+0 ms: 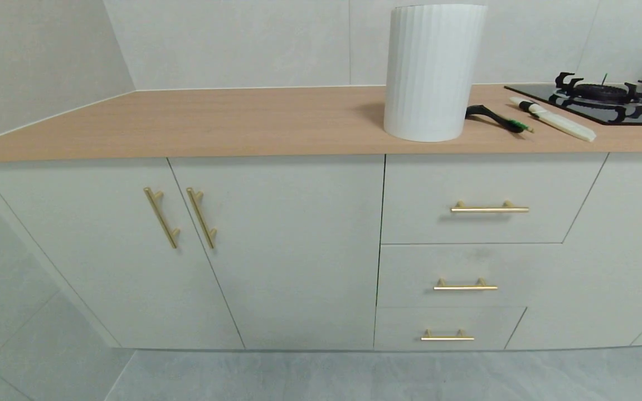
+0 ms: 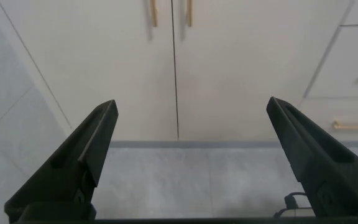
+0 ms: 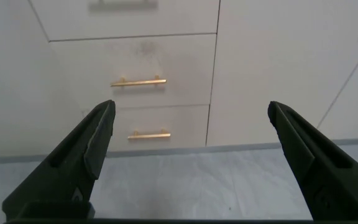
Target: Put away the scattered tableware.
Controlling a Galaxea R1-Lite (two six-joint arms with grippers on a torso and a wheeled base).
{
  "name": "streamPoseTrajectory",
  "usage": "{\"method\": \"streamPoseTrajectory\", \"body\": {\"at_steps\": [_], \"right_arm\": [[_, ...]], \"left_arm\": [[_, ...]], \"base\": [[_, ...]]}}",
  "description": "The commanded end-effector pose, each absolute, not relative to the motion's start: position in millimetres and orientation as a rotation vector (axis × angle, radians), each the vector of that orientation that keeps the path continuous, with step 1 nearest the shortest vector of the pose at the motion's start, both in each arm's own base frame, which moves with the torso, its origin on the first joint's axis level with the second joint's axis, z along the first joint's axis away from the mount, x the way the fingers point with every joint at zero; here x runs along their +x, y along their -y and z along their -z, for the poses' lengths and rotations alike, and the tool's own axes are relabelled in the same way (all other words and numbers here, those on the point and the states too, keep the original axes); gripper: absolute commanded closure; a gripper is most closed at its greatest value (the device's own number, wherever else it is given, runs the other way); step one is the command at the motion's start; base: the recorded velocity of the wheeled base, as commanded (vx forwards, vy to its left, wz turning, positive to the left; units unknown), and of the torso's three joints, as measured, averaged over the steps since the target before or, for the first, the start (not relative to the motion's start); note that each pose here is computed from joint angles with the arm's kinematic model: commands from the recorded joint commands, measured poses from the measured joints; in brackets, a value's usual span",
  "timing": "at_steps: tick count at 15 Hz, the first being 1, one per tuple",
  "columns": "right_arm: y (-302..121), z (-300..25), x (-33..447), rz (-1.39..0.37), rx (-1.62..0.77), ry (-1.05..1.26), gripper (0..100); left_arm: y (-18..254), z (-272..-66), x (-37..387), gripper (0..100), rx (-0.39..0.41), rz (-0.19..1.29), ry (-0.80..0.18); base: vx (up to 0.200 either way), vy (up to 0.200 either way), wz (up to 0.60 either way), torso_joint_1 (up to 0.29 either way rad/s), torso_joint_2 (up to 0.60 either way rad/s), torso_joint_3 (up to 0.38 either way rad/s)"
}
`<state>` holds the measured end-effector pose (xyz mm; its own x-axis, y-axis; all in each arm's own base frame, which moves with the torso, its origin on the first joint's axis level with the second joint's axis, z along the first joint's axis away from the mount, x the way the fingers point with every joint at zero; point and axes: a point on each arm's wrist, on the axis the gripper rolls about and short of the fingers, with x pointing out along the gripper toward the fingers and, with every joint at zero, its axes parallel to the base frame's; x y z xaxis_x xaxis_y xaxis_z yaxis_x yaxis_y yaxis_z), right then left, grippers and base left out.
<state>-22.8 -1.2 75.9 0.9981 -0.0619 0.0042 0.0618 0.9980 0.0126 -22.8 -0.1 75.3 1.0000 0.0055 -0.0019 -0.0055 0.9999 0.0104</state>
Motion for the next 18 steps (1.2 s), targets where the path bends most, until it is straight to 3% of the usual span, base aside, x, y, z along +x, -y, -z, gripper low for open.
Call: {"method": "streamPoseTrajectory", "body": {"at_steps": [1, 10, 12, 15, 18], "right_arm": [[1, -76, -23, 0.063, 0.012, 0.003, 0], [1, -80, -24, 0.049, -0.01, 0.023, 0], [1, -137, -30, -0.061, 0.094, 0.102, 0], [-4, -152, 17, -0.212, 0.047, -0.223, 0], [-16, -145, 79, -0.224, -0.02, -0.531, 0]], "left_arm": [[0, -75, -23, 0, 0.009, -0.006, -0.002], [0, -75, -23, 0, 0.005, -0.008, -0.002], [0, -75, -23, 0, 0.005, -0.008, -0.002], [0, -75, -23, 0, 0.005, -0.008, -0.002], [0, -75, -23, 0, 0.005, -0.008, -0.002]], "base": [[0.0, 0.0, 0.0, 0.0, 0.0, 0.0], [0.0, 0.0, 0.0, 0.0, 0.0, 0.0], [0.0, 0.0, 0.0, 0.0, 0.0, 0.0], [0.0, 0.0, 0.0, 0.0, 0.0, 0.0], [0.0, 0.0, 0.0, 0.0, 0.0, 0.0]]}}
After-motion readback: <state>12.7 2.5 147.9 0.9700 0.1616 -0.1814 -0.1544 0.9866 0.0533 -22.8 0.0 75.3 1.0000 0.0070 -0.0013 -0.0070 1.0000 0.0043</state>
